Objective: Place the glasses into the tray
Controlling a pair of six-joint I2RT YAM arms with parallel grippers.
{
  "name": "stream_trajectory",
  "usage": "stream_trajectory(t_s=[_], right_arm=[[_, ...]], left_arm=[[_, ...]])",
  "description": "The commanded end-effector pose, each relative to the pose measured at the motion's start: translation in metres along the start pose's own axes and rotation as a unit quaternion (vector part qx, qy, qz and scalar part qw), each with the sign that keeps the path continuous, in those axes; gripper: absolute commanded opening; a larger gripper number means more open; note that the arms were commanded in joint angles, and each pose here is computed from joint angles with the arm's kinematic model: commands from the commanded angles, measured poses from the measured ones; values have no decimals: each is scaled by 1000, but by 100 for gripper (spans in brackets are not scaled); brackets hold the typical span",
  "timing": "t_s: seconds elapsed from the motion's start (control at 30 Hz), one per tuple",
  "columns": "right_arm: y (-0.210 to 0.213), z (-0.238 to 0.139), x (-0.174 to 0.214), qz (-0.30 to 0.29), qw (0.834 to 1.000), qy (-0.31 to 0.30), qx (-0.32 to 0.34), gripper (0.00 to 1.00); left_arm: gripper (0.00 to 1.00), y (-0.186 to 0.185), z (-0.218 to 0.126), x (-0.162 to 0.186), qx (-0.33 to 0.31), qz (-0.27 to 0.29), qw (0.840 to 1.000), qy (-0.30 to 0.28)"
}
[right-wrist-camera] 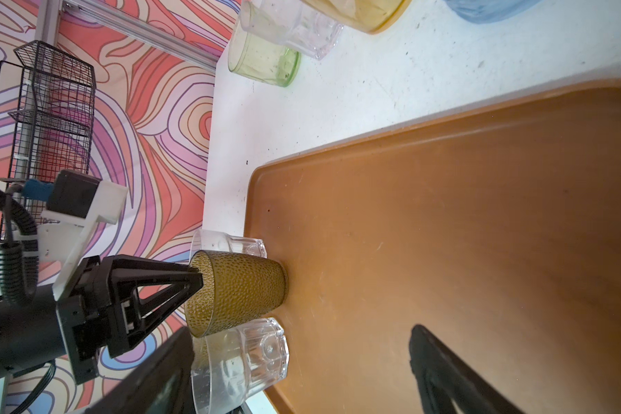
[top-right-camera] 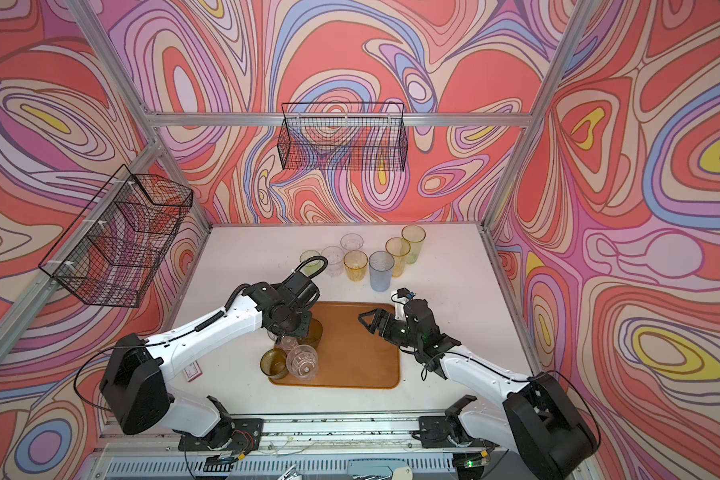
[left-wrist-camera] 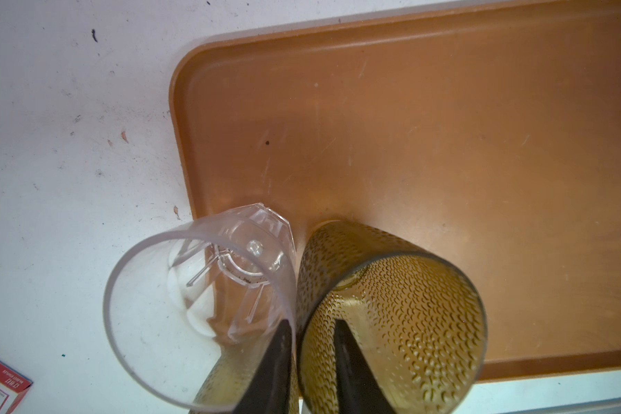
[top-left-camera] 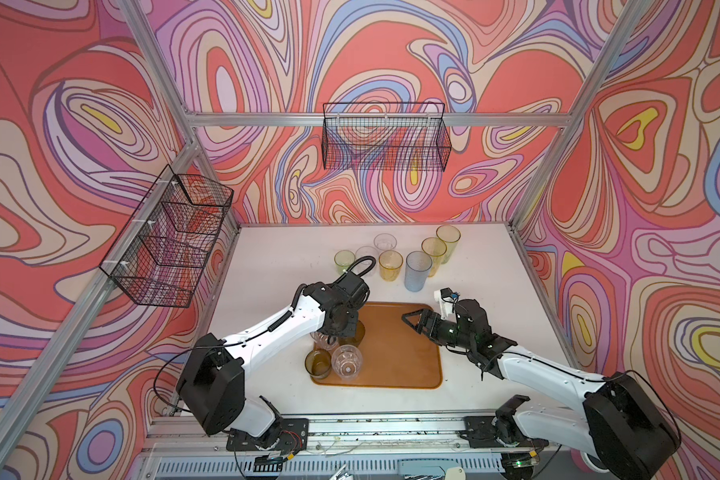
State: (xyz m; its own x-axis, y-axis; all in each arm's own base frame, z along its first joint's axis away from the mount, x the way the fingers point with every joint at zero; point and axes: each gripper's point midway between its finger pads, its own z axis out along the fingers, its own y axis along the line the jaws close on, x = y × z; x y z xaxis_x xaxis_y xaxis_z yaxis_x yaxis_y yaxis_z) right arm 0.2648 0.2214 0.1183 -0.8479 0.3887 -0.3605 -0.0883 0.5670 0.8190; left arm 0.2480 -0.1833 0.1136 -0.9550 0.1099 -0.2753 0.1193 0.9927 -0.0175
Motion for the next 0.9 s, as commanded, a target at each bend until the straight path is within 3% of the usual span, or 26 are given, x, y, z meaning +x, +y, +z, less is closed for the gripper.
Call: stream_trajectory(t_s=[0.0, 0.27, 0.37, 0.87], right_arm=[[2, 1, -2, 1, 1000, -3, -6, 97], [2, 0, -3, 2, 1000, -4, -6, 97], [2, -1, -2, 2, 1000, -4, -5, 97], [0, -1, -2, 4, 1000, -3, -1, 97]], left_arm=[[33, -2, -15, -5, 5, -1, 1000, -12], [44, 2, -27, -10, 1, -2, 1000, -28], [43, 3, -28, -10, 0, -4, 1000, -31], [21, -5, -8, -1, 14, -5, 1000, -4]])
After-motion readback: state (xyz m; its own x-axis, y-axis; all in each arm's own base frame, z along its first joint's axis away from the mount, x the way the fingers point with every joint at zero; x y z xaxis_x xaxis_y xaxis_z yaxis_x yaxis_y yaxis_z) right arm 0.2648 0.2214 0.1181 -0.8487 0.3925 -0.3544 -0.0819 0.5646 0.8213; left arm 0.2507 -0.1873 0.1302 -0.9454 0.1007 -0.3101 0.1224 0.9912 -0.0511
